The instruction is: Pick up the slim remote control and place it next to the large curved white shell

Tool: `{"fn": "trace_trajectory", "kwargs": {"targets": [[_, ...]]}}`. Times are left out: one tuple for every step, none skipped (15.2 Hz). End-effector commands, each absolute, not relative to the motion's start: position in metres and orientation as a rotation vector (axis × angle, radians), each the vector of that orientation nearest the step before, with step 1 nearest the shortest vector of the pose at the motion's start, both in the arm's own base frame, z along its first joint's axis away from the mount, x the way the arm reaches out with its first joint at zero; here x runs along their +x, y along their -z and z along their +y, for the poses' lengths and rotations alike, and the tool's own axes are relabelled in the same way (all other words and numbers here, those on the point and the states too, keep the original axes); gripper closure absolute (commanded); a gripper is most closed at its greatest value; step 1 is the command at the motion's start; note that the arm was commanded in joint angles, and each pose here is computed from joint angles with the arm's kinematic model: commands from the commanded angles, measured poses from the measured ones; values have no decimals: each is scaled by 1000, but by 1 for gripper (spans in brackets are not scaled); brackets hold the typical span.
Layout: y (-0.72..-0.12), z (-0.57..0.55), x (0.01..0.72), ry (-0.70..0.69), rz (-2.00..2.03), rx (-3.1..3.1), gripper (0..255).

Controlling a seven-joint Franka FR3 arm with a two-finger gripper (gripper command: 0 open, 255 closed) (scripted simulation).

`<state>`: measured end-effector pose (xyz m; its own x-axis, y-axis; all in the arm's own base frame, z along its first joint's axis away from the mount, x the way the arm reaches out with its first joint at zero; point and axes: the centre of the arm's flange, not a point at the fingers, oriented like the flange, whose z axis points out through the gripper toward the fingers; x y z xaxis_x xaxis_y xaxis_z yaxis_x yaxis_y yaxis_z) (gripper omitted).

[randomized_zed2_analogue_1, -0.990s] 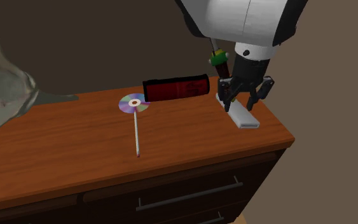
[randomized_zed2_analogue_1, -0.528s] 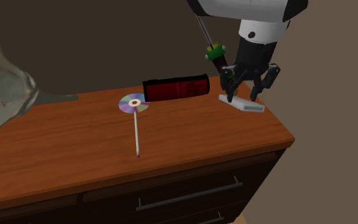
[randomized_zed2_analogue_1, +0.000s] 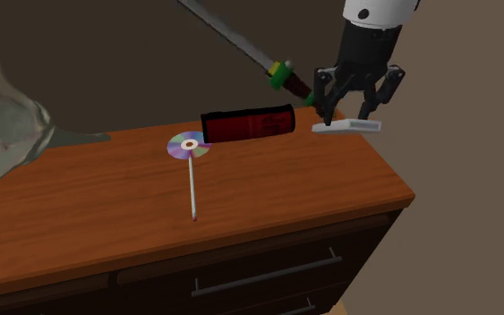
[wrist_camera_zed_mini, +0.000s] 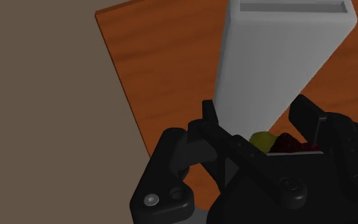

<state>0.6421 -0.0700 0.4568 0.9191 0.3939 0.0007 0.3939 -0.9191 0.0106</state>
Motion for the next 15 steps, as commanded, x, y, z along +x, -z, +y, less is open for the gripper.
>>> {"fn": "trace_trajectory", "kwargs": {"targets": [[-468, -69, 641, -5, 630, 3067, 255], [-473, -69, 641, -5, 630, 3067, 255], [-478, -69, 641, -5, 630, 3067, 255], [-483, -69, 641, -5, 630, 3067, 255], [-489, -69, 641, -5, 630, 3067, 255], [-494, -69, 641, -5, 630, 3067, 255], [-499, -69, 641, -5, 630, 3067, 255], [-505, -69, 641, -5, 630, 3067, 255], [-510, -69, 641, -5, 630, 3067, 255], [-515, -69, 641, -5, 630, 3067, 255], [-520, -69, 641, -5, 630, 3067, 255], [-526, -69, 641, -5, 630, 3067, 255], [-531, -69, 641, -5, 630, 3067, 255], [-536, -69, 641, -5, 630, 3067, 255], [-542, -69, 641, -5, 630, 3067, 255]]}}
